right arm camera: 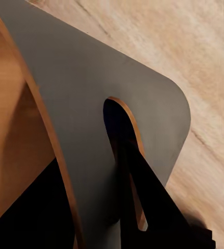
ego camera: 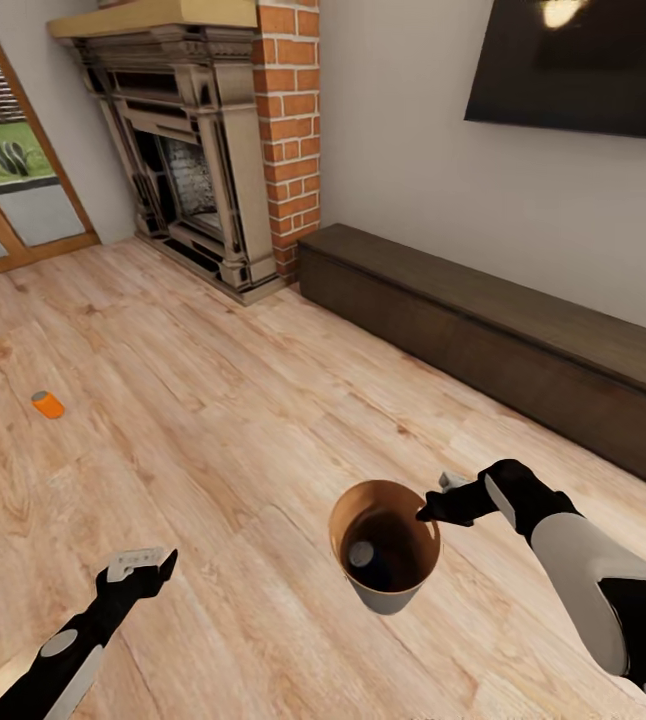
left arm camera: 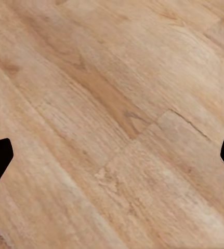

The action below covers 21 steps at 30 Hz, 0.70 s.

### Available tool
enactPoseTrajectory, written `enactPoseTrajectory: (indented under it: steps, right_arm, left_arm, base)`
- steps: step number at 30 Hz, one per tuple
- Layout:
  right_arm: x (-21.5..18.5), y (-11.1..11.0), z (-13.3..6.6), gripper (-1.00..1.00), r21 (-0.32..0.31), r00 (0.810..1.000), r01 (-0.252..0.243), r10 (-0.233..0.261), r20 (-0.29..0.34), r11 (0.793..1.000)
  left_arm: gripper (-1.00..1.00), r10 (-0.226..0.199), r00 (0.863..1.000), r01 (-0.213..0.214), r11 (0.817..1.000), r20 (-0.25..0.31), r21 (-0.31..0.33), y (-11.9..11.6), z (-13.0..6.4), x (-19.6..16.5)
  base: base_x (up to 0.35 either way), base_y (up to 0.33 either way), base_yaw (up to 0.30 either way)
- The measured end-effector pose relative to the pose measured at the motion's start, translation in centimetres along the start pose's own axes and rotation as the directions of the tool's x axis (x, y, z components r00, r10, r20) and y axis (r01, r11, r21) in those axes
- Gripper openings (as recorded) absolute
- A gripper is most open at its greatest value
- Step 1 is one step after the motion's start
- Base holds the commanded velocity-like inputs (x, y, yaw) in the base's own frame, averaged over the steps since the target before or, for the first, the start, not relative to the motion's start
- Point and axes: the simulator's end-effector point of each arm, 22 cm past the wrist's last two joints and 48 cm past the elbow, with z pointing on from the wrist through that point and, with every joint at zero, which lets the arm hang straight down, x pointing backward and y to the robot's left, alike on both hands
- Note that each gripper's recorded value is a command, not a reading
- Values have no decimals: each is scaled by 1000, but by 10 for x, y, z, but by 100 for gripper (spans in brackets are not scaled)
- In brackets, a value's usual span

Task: Put the three can of soda from the living room inside the tash can in the kitchen.

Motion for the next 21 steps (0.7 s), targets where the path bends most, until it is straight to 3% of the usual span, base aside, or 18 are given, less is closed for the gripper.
enactPoseTrajectory:
  steps: [8,18,21]
  right_arm:
    - [-2,2,-2,-100,-2,1000,1,-1,6,1000]
    - [-2,6,-4,-100,1,1000,11,-11,6,1000]
    - [-2,6,-4,-100,4,1000,17,-17,5,1000]
  left_arm:
    - [100,-1,1000,1,1000,4,1,-2,0,-2]
    - [100,2,1000,-2,1000,11,1,-2,-1,-5]
    - [100,20,1000,-20,1000,3,24,-13,-2,-2]
  base:
    - [-93,-142,-241]
    - [-206,-223,-230]
    - [-235,-211,-92]
